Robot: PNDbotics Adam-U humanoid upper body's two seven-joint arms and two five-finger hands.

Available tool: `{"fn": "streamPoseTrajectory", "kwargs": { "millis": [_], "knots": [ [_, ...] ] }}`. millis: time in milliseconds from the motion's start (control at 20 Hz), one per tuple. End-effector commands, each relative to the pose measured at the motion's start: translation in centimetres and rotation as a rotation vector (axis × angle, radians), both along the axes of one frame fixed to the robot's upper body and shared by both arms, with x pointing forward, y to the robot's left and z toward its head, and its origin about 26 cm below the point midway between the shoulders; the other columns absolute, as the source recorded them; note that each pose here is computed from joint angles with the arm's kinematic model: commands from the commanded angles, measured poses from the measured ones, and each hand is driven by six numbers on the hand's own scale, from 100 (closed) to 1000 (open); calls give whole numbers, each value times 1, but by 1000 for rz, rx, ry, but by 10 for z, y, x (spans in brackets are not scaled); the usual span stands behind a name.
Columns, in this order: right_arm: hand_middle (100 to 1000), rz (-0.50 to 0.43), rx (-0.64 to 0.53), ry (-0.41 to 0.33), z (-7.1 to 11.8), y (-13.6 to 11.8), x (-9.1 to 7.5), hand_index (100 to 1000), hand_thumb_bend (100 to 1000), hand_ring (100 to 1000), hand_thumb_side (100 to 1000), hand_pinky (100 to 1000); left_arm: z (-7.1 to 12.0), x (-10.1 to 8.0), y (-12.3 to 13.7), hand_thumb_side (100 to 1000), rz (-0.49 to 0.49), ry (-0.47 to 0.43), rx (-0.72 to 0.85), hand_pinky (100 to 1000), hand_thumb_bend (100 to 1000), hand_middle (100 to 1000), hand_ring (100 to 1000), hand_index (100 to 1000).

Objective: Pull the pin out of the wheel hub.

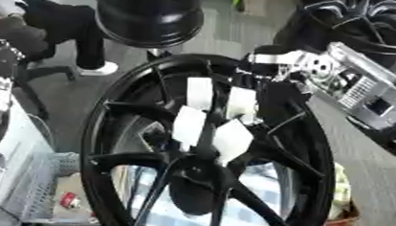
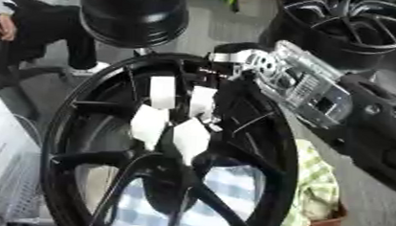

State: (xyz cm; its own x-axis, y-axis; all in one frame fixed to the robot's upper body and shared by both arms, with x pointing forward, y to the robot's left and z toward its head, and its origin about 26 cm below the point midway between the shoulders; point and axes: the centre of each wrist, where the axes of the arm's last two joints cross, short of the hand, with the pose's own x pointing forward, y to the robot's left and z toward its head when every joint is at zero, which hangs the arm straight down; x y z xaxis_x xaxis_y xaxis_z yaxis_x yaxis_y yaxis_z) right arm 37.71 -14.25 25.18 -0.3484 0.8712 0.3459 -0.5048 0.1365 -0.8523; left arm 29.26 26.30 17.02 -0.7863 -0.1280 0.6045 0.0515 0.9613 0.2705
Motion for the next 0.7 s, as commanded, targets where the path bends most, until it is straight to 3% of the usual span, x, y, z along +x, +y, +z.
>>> {"fn": "streamPoseTrajectory", "kwargs": {
  "millis": [50, 450, 700],
  "knots": [
    [210, -21, 29, -54, 18, -5, -1, 393, 197, 457, 100, 704, 6, -2, 0, 596, -4, -21, 6, 791, 134, 667, 781, 809],
    [165, -19, 63, -163, 48, -11, -12, 349, 223, 423, 100, 695, 5, -2, 1, 596, 0, -18, 10, 791, 133, 668, 782, 808],
    [160, -16, 96, -263, 75, -18, -29, 347, 205, 419, 100, 698, 5, -2, 1, 594, 3, -18, 13, 791, 133, 669, 782, 807]
  ]
}}
